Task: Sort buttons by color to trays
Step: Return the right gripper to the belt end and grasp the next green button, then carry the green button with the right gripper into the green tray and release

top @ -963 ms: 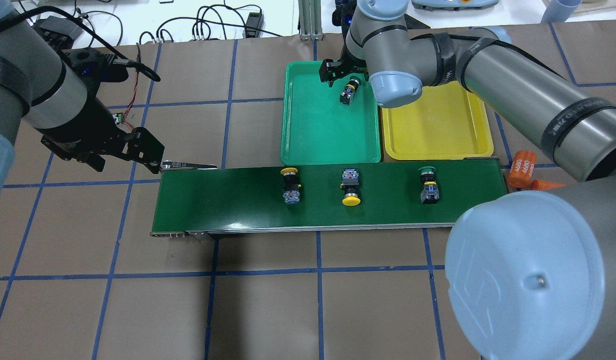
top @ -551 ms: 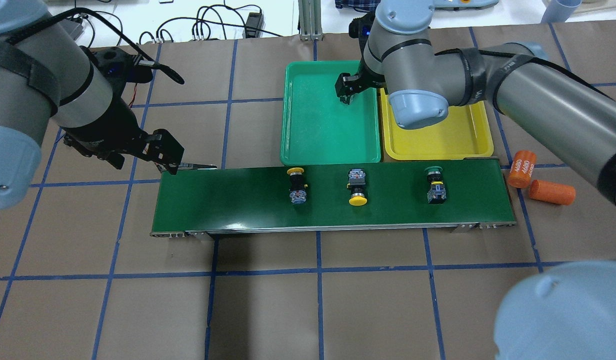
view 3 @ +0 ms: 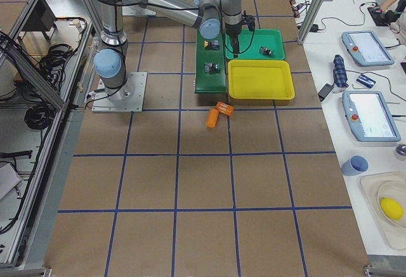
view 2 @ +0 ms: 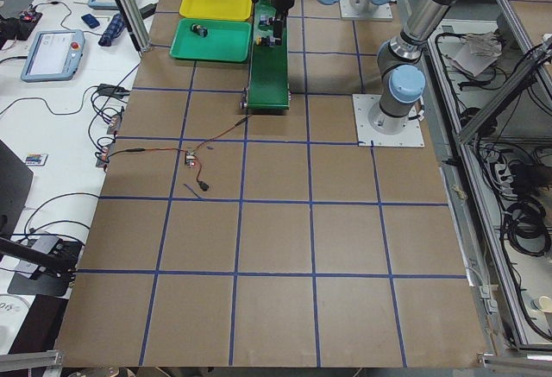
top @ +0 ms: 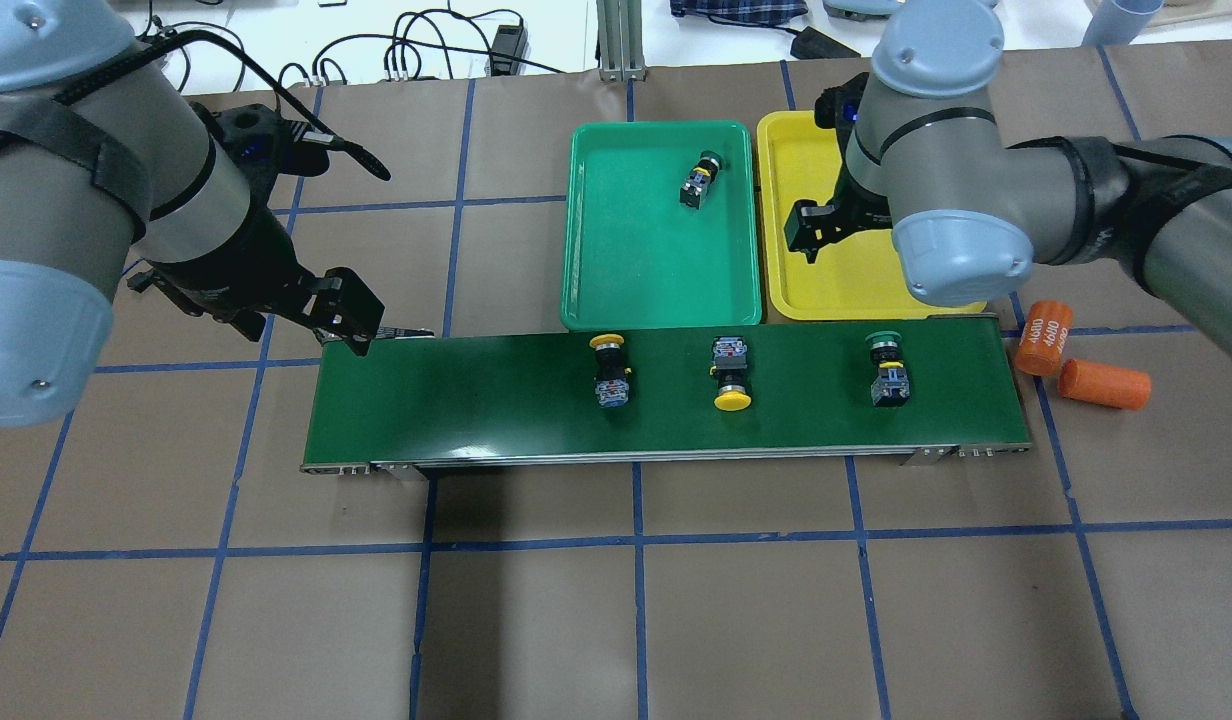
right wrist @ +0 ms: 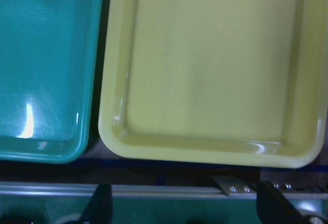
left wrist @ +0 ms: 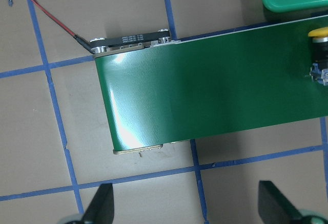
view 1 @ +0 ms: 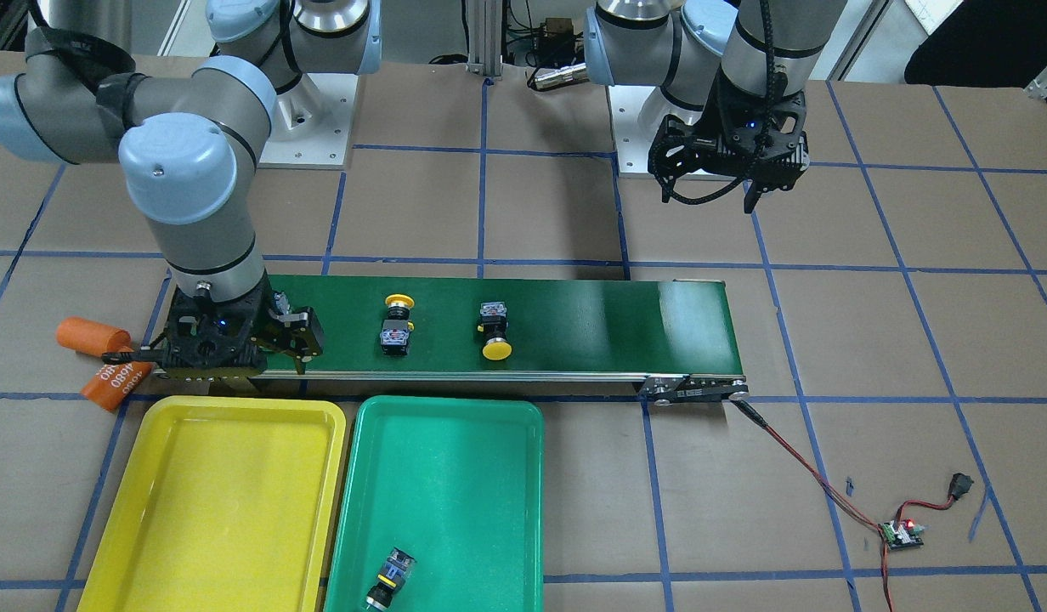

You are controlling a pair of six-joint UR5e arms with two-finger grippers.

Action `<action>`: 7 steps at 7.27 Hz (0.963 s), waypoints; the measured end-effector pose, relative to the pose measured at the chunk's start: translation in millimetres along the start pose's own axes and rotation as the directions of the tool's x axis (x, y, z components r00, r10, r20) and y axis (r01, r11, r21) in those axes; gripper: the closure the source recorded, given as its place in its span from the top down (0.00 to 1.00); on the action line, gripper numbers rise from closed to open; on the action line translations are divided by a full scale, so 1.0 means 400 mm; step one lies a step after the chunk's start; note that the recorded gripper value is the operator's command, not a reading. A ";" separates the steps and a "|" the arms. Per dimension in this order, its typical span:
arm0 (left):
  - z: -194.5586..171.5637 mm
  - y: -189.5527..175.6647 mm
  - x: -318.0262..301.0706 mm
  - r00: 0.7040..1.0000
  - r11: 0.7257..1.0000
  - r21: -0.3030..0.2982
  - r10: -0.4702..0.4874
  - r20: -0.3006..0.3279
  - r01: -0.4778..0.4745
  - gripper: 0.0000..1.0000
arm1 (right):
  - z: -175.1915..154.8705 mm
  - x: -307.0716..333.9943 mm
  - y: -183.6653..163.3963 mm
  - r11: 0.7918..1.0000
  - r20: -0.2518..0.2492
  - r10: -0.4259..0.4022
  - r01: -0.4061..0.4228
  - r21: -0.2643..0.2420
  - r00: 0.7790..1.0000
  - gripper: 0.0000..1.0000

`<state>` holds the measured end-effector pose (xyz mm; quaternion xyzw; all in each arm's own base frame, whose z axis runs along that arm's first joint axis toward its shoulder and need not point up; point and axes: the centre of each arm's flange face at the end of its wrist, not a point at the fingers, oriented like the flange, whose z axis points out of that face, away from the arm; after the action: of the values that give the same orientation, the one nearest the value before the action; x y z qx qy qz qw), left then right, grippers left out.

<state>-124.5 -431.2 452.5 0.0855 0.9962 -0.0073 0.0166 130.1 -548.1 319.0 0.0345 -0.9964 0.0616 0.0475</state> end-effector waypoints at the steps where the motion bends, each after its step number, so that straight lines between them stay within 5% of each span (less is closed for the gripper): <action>1: 0.000 0.000 0.000 1.000 1.000 0.001 0.000 0.001 0.000 1.00 | -0.008 0.031 0.049 1.000 -0.004 0.009 -0.009 -0.023 1.000 1.00; 4: 0.001 0.001 0.000 1.000 1.000 0.001 0.000 0.001 0.000 1.00 | 0.051 0.106 0.141 0.995 0.001 0.030 -0.029 -0.095 1.000 0.93; 6: 0.003 0.002 0.000 1.000 1.000 0.000 0.000 0.003 0.000 1.00 | 0.097 0.115 0.178 0.990 0.011 0.038 -0.036 -0.139 0.999 0.69; 7: 0.003 0.004 0.000 1.000 1.000 -0.001 0.000 0.003 0.000 1.00 | 0.116 0.117 0.192 0.987 0.015 0.041 -0.038 -0.157 0.999 0.45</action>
<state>-124.1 -429.6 451.2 0.0855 0.9961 -0.0070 0.0182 73.7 -480.9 268.8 0.0113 -0.9990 -0.0161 0.0400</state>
